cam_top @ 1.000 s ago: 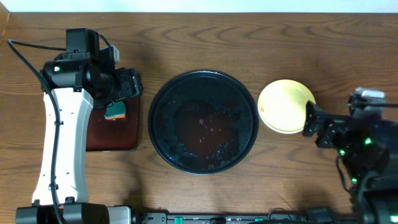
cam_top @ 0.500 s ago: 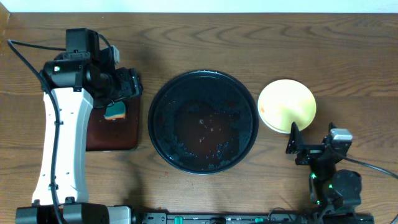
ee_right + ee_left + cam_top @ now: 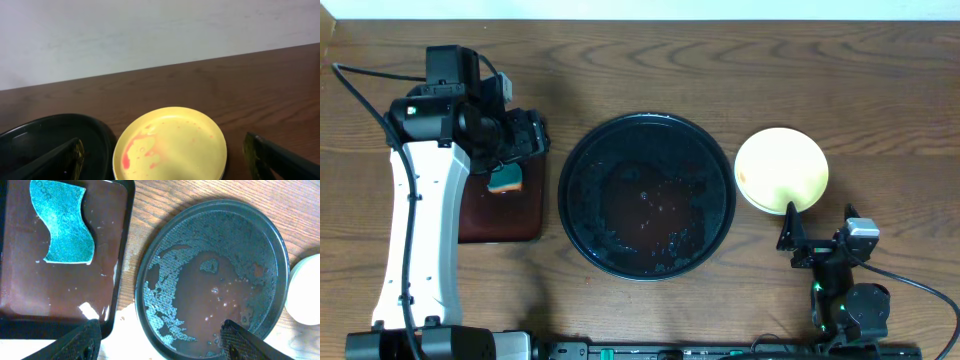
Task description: Clean dirty plates on tray and stack at the side
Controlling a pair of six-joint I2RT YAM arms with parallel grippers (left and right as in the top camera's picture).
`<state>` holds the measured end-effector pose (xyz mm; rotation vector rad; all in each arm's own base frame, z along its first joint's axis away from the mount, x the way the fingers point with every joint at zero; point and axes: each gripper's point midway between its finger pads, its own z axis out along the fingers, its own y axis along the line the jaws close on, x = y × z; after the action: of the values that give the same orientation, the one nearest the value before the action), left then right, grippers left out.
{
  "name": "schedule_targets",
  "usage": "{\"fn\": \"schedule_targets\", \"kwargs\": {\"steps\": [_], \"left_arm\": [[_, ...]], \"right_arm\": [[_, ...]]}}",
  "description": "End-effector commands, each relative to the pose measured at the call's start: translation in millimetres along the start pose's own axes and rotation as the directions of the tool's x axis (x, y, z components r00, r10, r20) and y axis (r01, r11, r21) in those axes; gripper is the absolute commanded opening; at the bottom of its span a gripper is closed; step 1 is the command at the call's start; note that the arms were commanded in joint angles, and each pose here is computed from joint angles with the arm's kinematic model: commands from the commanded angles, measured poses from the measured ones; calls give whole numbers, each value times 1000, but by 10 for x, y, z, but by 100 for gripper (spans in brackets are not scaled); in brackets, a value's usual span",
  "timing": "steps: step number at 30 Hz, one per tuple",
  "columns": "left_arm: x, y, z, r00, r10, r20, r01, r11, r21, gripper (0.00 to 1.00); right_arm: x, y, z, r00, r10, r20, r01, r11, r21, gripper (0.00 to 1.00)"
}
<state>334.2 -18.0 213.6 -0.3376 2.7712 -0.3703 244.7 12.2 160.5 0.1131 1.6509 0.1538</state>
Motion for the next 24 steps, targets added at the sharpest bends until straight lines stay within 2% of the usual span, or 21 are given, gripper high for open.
{"fn": "schedule_targets", "kwargs": {"steps": [1, 19, 24], "left_arm": [[-11, -21, -8, 1000, 8, 0, -8, 1000, 9, 77], [-13, -16, -10, 1000, 7, 0, -7, 1000, 8, 77], [-7, -54, -154, 999, 19, 44, -20, 1000, 15, 77]], "right_arm": [[23, -21, 5, 1000, -11, 2, 11, 1000, 7, 99], [23, -21, 5, 1000, -11, 2, 11, 1000, 7, 99], [23, -21, 5, 1000, -11, 2, 11, 1000, 7, 99]]}}
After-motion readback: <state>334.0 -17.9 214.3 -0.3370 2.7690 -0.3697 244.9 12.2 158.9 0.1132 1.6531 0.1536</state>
